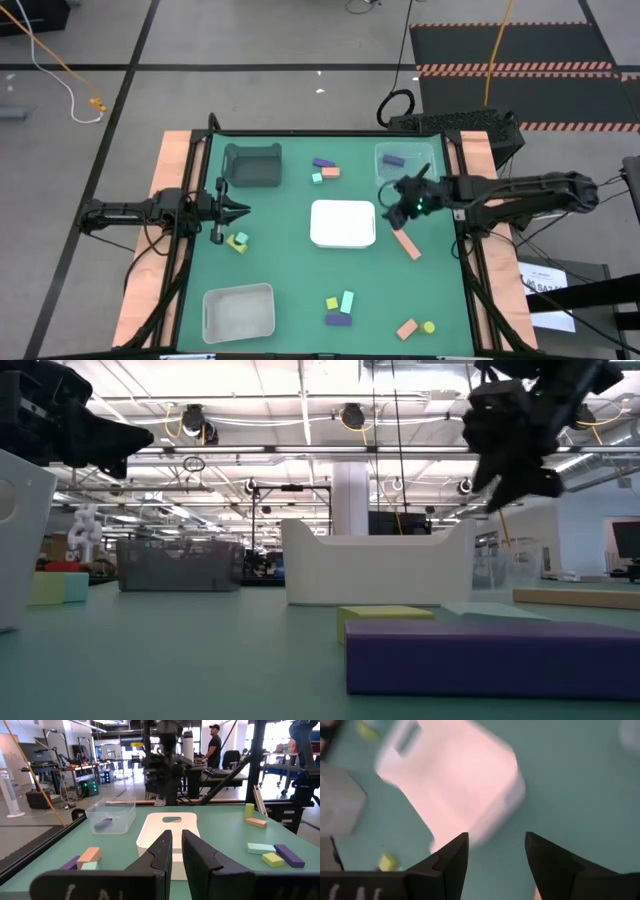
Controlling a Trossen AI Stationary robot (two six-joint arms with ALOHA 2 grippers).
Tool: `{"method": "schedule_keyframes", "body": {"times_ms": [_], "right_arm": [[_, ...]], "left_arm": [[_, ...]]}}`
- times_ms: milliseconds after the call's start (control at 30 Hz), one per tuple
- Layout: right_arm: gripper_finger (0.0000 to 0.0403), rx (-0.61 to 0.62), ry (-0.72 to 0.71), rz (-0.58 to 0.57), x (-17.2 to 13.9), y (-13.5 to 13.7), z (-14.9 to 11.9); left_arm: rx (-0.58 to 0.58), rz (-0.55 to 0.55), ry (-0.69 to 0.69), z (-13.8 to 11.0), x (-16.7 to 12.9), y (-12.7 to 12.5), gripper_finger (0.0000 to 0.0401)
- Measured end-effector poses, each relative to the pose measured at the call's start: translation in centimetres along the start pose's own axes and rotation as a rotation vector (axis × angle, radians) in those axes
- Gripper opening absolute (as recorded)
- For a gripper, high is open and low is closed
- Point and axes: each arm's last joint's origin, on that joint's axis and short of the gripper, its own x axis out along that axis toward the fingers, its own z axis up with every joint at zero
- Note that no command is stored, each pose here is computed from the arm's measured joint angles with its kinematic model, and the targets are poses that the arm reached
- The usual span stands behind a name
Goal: Sort & place blocks by color
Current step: Put the middle right orange block into the white bin
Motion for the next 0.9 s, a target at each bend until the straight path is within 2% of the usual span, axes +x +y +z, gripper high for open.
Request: {"method": "schedule_keyframes", "body": {"times_ms": [133, 300, 900], "right_arm": [[0.0185, 0.07, 0.098, -0.112, 0.4, -0.1, -1.9], [0.0185, 0.089, 0.148, -0.256, 1.4, -0.2, -3.4], [0.0185, 0.015, 0.286, -0.484, 6.1, -0.3, -5.7]], "left_arm": [[0.0, 0.0, 0.0, 0.0, 0.0, 0.0, 0.0047], [0.0, 0.0, 0.0, 0.0, 0.0, 0.0, 0.0047], [0.0, 0.0, 0.0, 0.0, 0.0, 0.0, 0.0047]]}}
